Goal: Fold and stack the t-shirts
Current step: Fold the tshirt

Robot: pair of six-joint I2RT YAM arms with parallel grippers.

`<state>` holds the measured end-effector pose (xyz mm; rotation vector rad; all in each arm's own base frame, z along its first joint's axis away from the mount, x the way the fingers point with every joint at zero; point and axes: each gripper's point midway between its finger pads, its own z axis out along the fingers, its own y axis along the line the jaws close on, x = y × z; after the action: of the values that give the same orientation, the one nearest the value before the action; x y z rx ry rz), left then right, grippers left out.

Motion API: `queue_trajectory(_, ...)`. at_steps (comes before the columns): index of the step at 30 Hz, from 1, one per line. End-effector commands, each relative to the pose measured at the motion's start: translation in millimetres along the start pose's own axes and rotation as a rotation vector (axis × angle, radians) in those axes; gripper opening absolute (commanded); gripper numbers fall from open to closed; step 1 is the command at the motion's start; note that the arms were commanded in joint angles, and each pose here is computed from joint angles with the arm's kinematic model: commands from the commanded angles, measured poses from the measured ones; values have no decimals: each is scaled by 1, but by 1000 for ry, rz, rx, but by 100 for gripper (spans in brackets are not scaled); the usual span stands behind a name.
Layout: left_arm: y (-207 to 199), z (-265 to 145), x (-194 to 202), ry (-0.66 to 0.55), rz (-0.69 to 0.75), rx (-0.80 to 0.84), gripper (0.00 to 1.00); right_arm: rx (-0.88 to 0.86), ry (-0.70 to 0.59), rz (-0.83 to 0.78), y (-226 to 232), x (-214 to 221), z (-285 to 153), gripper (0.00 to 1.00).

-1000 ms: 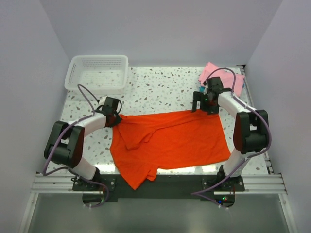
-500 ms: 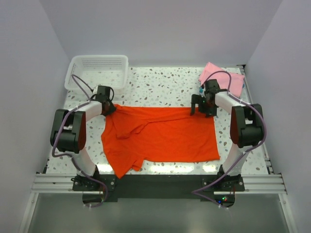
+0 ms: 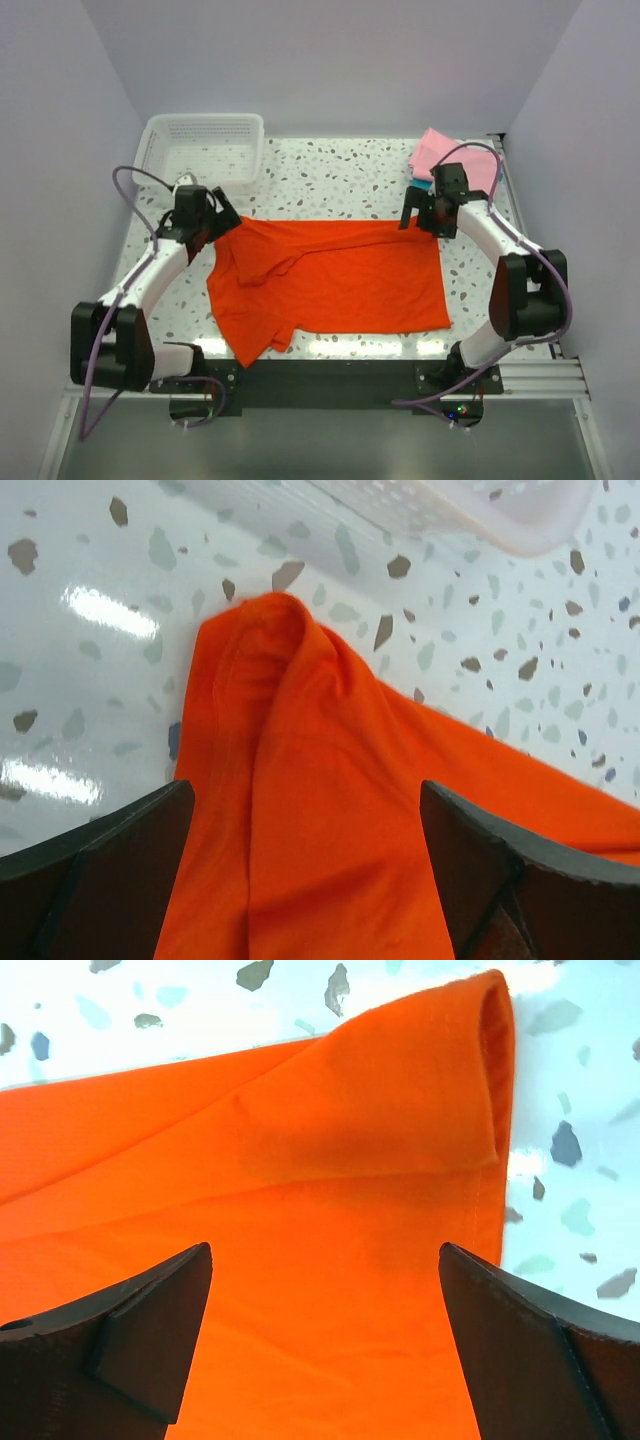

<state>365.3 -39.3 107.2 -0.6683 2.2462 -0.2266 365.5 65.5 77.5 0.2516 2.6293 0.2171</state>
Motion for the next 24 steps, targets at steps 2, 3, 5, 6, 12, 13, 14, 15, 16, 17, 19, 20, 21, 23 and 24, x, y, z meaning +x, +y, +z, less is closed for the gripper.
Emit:
queue_trajectory(2, 9, -31, 68, 132, -1, 51, 100, 21, -79, 96, -4, -1, -21, 99)
queue_trajectory(3, 8, -35, 78, 143, -13, 60, 100, 39, -91, 104, -8, -2, -23, 99)
queue_trajectory(5, 8, -47, 104, 181, 14, 86, 100, 43, -104, 113, -10, 0, -26, 99)
queue_trajectory(6, 9, -50, 112, 196, 7, 88, 100, 44, -108, 116, -11, 0, -28, 99)
queue_trajectory(12, 28, -51, 147, 256, -17, 76, 84, 47, -105, 114, -15, 8, -29, 99)
queue_trajectory(13, 24, -48, 144, 240, -21, 99, 82, 50, -99, 112, -16, 10, -27, 99)
queue_trajectory(14, 19, -49, 147, 253, -23, 122, 78, 53, -95, 109, -17, 12, -26, 99)
queue_trajectory(15, 17, -47, 148, 258, -27, 130, 71, 55, -96, 109, -18, 12, -26, 99)
queue_trajectory(16, 12, -47, 146, 258, -29, 149, 69, 59, -87, 104, -19, 15, -24, 99)
queue_trajectory(17, 12, -45, 146, 256, -29, 147, 66, 59, -87, 103, -19, 15, -23, 99)
queue_trajectory(19, 12, -41, 143, 246, -30, 137, 57, 57, -93, 101, -20, 15, -20, 99)
queue_trajectory(20, 11, -40, 142, 243, -30, 136, 55, 58, -91, 98, -21, 16, -19, 99)
queue_trajectory(21, 11, -38, 141, 243, -27, 130, 51, 59, -88, 92, -21, 16, -17, 99)
queue_trajectory(23, 10, -36, 138, 232, -24, 121, 47, 71, -78, 83, -23, 16, -12, 99)
queue_trajectory(24, 9, -33, 136, 233, -19, 117, 40, 73, -75, 83, -24, 16, -10, 99)
